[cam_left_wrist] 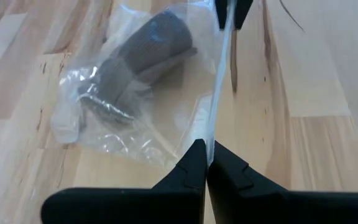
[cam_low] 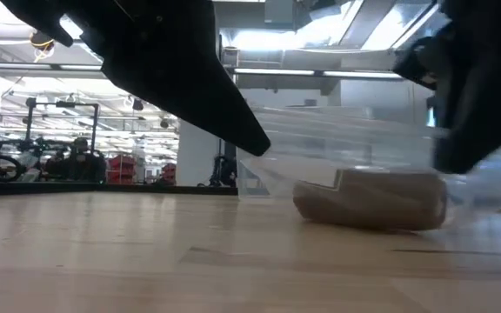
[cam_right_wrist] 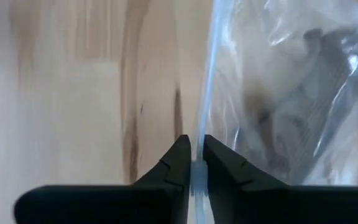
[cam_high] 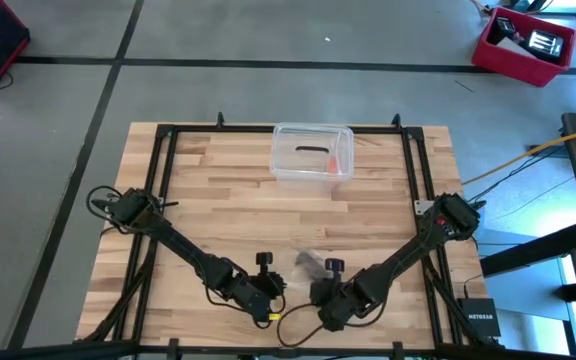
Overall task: Roll bandage
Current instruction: Close the transparent zip bag, then open the container
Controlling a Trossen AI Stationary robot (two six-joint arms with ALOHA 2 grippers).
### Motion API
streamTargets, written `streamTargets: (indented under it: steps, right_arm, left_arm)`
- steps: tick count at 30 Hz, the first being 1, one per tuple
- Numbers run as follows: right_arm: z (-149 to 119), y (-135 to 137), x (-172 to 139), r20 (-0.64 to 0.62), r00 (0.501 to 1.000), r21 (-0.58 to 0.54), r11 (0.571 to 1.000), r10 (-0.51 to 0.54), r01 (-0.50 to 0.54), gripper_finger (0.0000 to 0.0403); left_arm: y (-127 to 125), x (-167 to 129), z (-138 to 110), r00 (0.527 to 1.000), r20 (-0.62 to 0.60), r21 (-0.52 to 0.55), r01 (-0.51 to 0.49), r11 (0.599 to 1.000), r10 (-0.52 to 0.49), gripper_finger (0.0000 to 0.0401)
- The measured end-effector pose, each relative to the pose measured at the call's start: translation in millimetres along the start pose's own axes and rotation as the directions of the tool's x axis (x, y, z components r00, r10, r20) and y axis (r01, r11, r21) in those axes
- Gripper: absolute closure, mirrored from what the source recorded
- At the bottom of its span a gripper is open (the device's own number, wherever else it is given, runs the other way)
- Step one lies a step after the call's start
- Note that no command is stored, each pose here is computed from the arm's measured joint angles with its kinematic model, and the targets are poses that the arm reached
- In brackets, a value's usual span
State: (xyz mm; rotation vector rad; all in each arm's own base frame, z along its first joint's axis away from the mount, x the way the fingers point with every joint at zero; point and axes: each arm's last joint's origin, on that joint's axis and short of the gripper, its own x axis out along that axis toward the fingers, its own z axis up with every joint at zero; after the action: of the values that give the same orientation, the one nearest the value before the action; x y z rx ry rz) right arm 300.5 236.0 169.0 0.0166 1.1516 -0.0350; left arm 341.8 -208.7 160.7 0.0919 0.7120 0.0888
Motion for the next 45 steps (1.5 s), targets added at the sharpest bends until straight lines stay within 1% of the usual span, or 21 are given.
streamTargets:
  steps: [3, 10, 13, 14, 17, 21, 24, 27, 29, 33, 35, 37, 39, 41, 45]
  right_arm:
    - [-4, 0, 0, -0.046, 0.999, -0.008, 1.000, 0.008, -0.009, 0.0356]
    - [-5, -1, 0, -0.063, 0.998, -0.010, 1.000, 0.007, -0.008, 0.0380]
    - [-10, -1, -1, -0.102, 0.995, -0.019, 1.000, -0.005, 0.003, 0.0372]
    - [-11, -1, -1, -0.109, 0.994, -0.011, 1.000, -0.008, 0.007, 0.0365]
    - [-14, 1, -4, -0.149, 0.988, 0.006, 1.000, 0.031, -0.030, 0.0336]
    - [-9, 0, -12, -0.135, 0.989, 0.030, 0.998, 0.059, -0.056, 0.0293]
    - [-5, -2, -26, -0.121, 0.991, 0.020, 0.998, 0.064, -0.062, 0.0254]
    - [-2, -8, -46, -0.097, 0.994, -0.034, 0.998, 0.047, -0.051, 0.0217]
    - [1, -13, -61, -0.042, 0.999, -0.093, 0.995, 0.025, -0.029, 0.0198]
    - [11, -30, -84, 0.101, 0.993, -0.223, 0.971, -0.065, 0.087, 0.0179]
    - [19, -45, -93, 0.146, 0.984, -0.251, 0.958, -0.101, 0.136, 0.0177]
    - [30, -63, -99, 0.183, 0.972, -0.261, 0.946, -0.145, 0.190, 0.0177]
    - [39, -83, -102, 0.207, 0.958, -0.269, 0.929, -0.200, 0.252, 0.0177]
    - [45, -106, -104, 0.210, 0.946, -0.276, 0.913, -0.248, 0.301, 0.0176]
    - [56, -159, -106, 0.185, 0.931, -0.246, 0.903, -0.314, 0.353, 0.0176]
  left_arm:
    - [0, 0, -1, 1.000, -0.007, 0.004, 0.004, 1.000, -0.004, 0.0401]
    - [0, -1, 0, 1.000, -0.007, 0.006, 0.022, 1.000, -0.022, 0.0401]
    - [0, -2, 0, 1.000, -0.018, 0.002, 0.018, 1.000, -0.018, 0.0401]
    - [0, -2, -1, 1.000, -0.019, 0.004, 0.018, 1.000, -0.018, 0.0401]
    - [1, -2, 0, 1.000, -0.013, 0.009, 0.021, 1.000, -0.021, 0.0399]
    - [2, 0, 4, 0.999, 0.011, -0.006, 0.031, 1.000, -0.031, 0.0385]
    - [4, 0, 5, 0.999, 0.008, 0.020, 0.038, 0.999, -0.038, 0.0359]
    - [10, -5, 10, 0.999, 0.004, 0.064, 0.032, 0.997, -0.033, 0.0320]
    - [18, -13, 17, 1.000, 0.013, 0.099, 0.016, 0.995, -0.018, 0.0294]
    - [42, -30, 37, 0.998, 0.055, 0.196, -0.048, 0.979, 0.038, 0.0257]
    - [59, -36, 46, 0.995, 0.073, 0.222, -0.077, 0.972, 0.063, 0.0247]
    - [79, -42, 50, 0.992, 0.082, 0.233, -0.110, 0.966, 0.093, 0.0242]
    - [100, -46, 50, 0.988, 0.077, 0.231, -0.145, 0.962, 0.130, 0.0241]
    - [121, -47, 44, 0.983, 0.057, 0.221, -0.182, 0.958, 0.174, 0.0241]
    - [160, -51, 27, 0.970, 0.037, 0.163, -0.241, 0.957, 0.238, 0.0248]
